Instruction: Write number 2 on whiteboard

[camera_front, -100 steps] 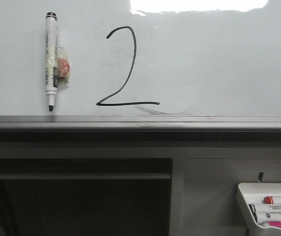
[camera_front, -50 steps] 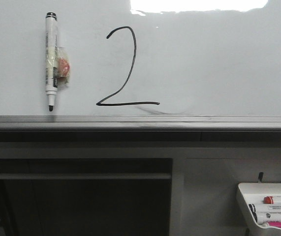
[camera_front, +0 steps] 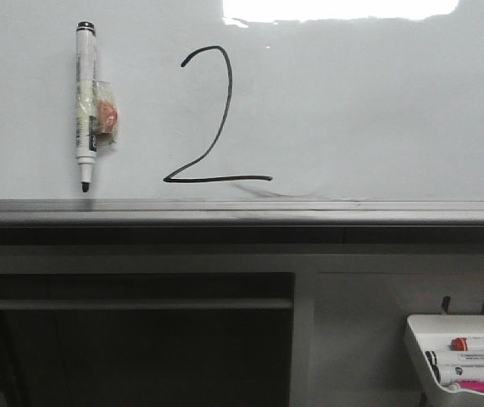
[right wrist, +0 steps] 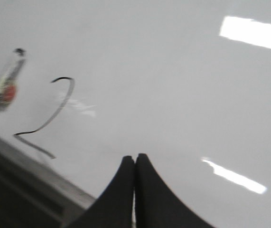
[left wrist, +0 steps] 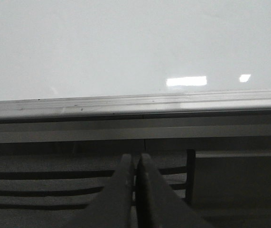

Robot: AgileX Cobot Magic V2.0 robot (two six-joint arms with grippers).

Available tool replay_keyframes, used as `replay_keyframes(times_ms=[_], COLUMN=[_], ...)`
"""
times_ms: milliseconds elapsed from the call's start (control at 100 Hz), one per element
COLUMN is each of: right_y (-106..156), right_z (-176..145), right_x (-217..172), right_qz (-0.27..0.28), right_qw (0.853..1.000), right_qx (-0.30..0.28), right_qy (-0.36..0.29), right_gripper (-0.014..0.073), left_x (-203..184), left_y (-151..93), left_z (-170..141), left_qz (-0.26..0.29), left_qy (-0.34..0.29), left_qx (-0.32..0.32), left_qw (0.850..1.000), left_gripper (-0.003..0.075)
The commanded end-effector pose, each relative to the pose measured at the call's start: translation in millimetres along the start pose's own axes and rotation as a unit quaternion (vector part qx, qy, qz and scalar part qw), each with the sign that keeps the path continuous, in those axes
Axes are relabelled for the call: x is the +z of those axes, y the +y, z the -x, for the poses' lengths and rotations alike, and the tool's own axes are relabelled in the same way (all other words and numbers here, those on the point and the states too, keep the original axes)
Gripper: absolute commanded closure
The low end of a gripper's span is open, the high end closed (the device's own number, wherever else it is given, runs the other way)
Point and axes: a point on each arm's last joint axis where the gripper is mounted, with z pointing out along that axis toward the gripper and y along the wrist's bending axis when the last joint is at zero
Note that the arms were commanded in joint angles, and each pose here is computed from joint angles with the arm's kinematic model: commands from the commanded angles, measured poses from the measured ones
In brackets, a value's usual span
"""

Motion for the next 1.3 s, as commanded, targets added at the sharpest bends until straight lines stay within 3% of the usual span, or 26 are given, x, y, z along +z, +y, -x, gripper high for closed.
replay_keyframes(times_ms=[0,140,360,420,560,1290], right_y=[-12,-14,0,2,8,9], right_z=[5,-28,-90,-102,-120,-121], right_x=[-5,-16,-28,-26,-27,-28], right_qz=[-0.089,-0.177,-0.219,-0.207,-0.189,-0.187], right_qw=[0.994,0.981,0.971,0.974,0.969,0.968], right_qx=[-0.004,0.021,0.077,0.092,0.111,0.115], right_qy=[-0.070,-0.073,-0.058,0.023,0.114,0.125], right_gripper=[0.0655,0.0655,0.0655,0.0655,0.0655,0.0655], left_x=[1,1,1,1,1,1], left_y=[0,0,0,0,0,0], left_z=[-3,-3,-3,-3,-3,-2], left_qz=[0.002,0.002,0.002,0.002,0.002,0.002], left_qy=[-0.023,-0.023,-0.023,-0.024,-0.026,-0.027], left_qx=[-0.009,-0.009,-0.009,-0.009,-0.009,-0.009], left_qw=[1.000,1.000,1.000,1.000,1.000,1.000], left_gripper=[0.0739,0.0739,0.0739,0.0739,0.0739,0.0739])
